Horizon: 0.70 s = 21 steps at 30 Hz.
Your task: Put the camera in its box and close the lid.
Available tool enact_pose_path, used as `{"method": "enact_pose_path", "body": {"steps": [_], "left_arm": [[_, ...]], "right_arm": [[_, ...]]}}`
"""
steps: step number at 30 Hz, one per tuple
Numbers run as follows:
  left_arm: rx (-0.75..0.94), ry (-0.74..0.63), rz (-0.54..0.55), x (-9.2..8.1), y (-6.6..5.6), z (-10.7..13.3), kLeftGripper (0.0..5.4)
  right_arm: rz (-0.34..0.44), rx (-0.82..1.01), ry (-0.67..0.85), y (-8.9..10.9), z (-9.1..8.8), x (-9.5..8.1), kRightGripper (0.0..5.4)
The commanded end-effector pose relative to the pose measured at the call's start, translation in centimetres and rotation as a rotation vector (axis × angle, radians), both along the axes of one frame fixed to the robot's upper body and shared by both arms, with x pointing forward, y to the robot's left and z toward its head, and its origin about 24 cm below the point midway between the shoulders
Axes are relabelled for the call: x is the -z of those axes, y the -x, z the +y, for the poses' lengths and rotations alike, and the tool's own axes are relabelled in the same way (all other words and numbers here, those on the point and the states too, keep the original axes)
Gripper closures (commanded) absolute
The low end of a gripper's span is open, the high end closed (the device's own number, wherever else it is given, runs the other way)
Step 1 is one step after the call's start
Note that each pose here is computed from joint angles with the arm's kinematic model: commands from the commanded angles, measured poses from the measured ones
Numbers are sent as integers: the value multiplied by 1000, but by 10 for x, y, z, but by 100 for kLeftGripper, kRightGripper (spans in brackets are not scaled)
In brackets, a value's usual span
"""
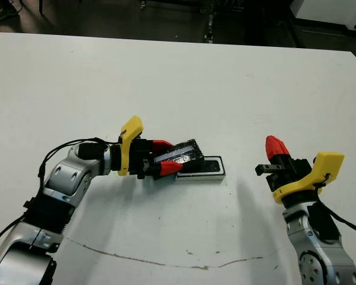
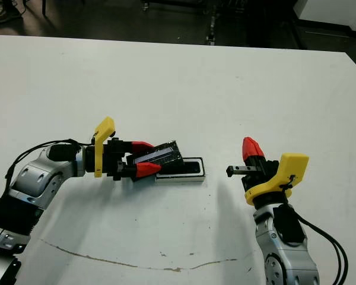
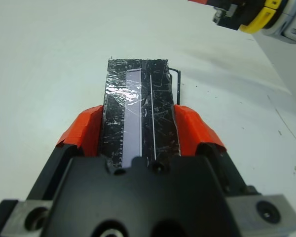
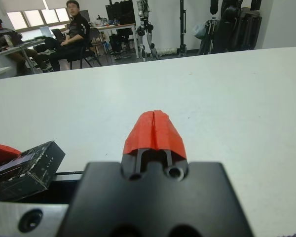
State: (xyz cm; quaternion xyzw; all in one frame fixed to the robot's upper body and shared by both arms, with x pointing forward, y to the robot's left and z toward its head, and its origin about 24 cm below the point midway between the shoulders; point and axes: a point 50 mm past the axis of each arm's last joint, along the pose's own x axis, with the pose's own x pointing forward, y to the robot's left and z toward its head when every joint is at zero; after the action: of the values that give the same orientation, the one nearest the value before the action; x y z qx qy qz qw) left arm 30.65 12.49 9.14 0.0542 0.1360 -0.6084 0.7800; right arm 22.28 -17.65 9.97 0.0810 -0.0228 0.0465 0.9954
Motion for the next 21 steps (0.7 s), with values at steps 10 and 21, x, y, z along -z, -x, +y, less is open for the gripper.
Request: {"method": "enact_pose_path", "body": {"steps": [10,21], "left_arm": [[52,-40,99,24,5,-5,223],[95,-28,123,31,8,-8,223]], "right_arm": [[19,9,13,1,-3,3,540],[24,14,10,2,-3,3,540]]}}
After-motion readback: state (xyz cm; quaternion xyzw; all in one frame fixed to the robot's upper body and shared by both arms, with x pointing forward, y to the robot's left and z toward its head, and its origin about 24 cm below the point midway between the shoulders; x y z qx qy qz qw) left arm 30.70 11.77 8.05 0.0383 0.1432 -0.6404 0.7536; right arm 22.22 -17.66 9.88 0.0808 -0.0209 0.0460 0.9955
